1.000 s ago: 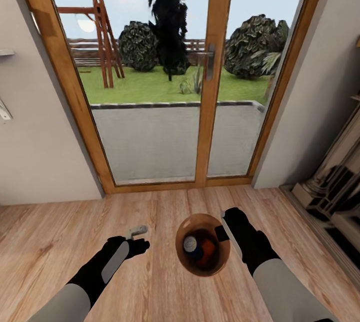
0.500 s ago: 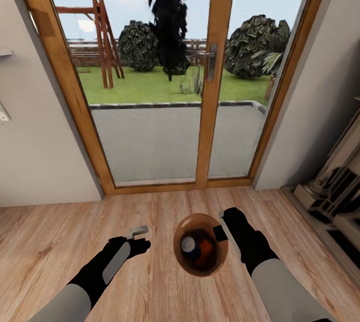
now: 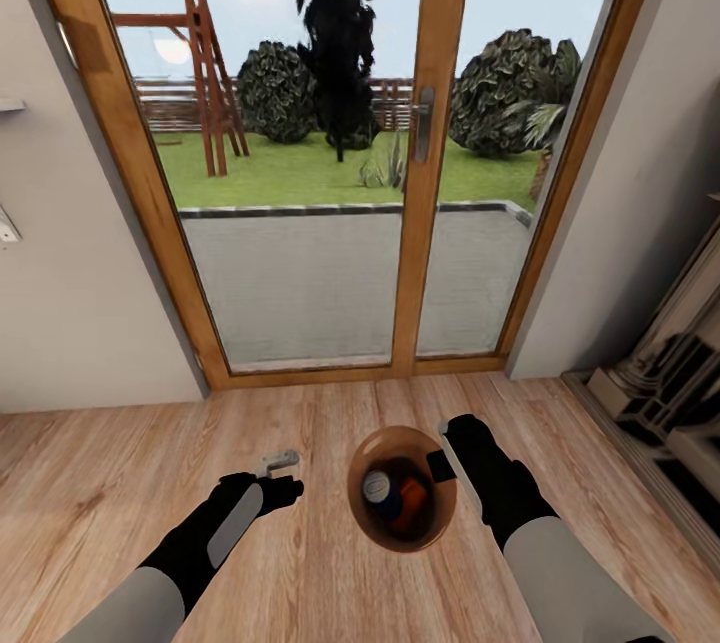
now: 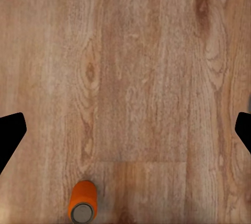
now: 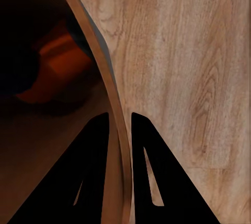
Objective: Put the three can of soda from the living room inside the tash can in the kitchen.
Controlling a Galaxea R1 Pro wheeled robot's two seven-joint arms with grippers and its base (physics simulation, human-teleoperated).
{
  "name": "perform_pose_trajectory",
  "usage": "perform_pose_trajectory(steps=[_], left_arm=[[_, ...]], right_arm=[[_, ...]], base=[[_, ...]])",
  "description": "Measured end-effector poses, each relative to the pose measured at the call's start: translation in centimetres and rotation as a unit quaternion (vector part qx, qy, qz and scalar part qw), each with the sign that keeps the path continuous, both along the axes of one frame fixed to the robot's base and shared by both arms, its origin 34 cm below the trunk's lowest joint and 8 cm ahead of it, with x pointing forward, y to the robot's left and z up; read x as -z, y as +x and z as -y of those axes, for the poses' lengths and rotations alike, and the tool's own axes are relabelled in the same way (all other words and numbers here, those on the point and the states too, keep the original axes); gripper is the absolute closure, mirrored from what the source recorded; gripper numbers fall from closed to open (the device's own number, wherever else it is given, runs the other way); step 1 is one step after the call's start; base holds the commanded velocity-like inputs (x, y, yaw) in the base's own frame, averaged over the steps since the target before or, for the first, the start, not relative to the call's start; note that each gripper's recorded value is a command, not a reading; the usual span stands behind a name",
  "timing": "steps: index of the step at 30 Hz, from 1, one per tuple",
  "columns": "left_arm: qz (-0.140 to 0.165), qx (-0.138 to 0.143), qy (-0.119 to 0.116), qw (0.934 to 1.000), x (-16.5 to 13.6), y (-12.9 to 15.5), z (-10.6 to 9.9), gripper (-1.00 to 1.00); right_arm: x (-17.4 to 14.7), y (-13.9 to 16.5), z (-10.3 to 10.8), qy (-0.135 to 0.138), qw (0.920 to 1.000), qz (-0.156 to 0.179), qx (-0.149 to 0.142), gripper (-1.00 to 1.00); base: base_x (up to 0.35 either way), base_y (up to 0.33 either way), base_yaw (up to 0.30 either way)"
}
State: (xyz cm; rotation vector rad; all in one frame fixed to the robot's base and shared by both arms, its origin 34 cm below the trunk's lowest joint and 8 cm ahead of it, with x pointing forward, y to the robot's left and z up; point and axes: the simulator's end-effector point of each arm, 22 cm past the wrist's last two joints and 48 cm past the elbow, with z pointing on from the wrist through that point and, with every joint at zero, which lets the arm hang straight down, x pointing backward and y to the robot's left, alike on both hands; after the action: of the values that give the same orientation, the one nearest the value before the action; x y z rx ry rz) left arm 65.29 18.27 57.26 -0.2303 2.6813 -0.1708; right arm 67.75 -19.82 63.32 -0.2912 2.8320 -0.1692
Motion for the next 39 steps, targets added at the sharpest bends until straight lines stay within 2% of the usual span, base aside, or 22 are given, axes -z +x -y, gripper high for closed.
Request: perform_pose_trajectory(steps=[19, 21, 24, 27, 28, 31, 32, 33, 36, 39], left_arm=[[-0.004, 0.002, -0.002, 1.0000, 0.1, -0.2, 0.2, -1.00], [-0.006, 0.002, -0.003, 1.0000, 0.1, -0.2, 0.2, -1.00], [-0.007, 0.002, -0.003, 1.0000, 0.2, -0.3, 0.2, -1.00], [-0.010, 0.002, -0.002, 0.9999, 0.3, -0.4, 0.2, -1.00], [-0.015, 0.001, -0.001, 0.9999, 0.6, -0.7, 0.0, -1.00], [-0.027, -0.001, 0.003, 0.9996, 1.4, -1.5, -0.4, -1.00], [-0.035, -0.002, 0.006, 0.9994, 1.9, -2.0, -0.6, -1.00], [-0.038, -0.003, 0.007, 0.9993, 2.1, -2.1, -0.6, -1.00], [-0.043, -0.004, 0.009, 0.9990, 2.4, -2.4, -0.8, -1.00], [-0.047, -0.004, 0.010, 0.9988, 2.6, -2.7, -0.9, -1.00]], right_arm=[[-0.4, 0.4, 0.6, 0.002, 0.9999, 0.007, 0.008, 1.00], [-1.5, 1.3, 0.5, 0.005, 0.9997, 0.024, 0.008, 1.00], [-4.6, 3.5, 0.2, 0.017, 0.9973, 0.070, 0.010, 1.00], [-8.1, 4.5, 0.8, 0.045, 0.9903, 0.126, 0.036, 1.00], [-8.8, 4.4, 1.5, 0.058, 0.9874, 0.137, 0.053, 1.00], [-11.0, 5.0, 4.0, 0.058, 0.9801, 0.170, 0.085, 1.00], [-11.0, 4.8, 5.3, 0.067, 0.9771, 0.171, 0.108, 1.00], [-11.4, 4.8, 6.4, 0.063, 0.9748, 0.177, 0.120, 1.00], [-12.0, 4.7, 9.4, 0.051, 0.9696, 0.188, 0.148, 1.00], [-11.8, 4.3, 11.6, 0.054, 0.9658, 0.188, 0.170, 1.00]], base=[[0.000, 0.000, 0.000], [0.000, 0.000, 0.000], [0.000, 0.000, 0.000], [0.000, 0.000, 0.000], [0.000, 0.000, 0.000], [0.000, 0.000, 0.000], [0.000, 0.000, 0.000], [0.000, 0.000, 0.000], [0.000, 0.000, 0.000], [0.000, 0.000, 0.000]])
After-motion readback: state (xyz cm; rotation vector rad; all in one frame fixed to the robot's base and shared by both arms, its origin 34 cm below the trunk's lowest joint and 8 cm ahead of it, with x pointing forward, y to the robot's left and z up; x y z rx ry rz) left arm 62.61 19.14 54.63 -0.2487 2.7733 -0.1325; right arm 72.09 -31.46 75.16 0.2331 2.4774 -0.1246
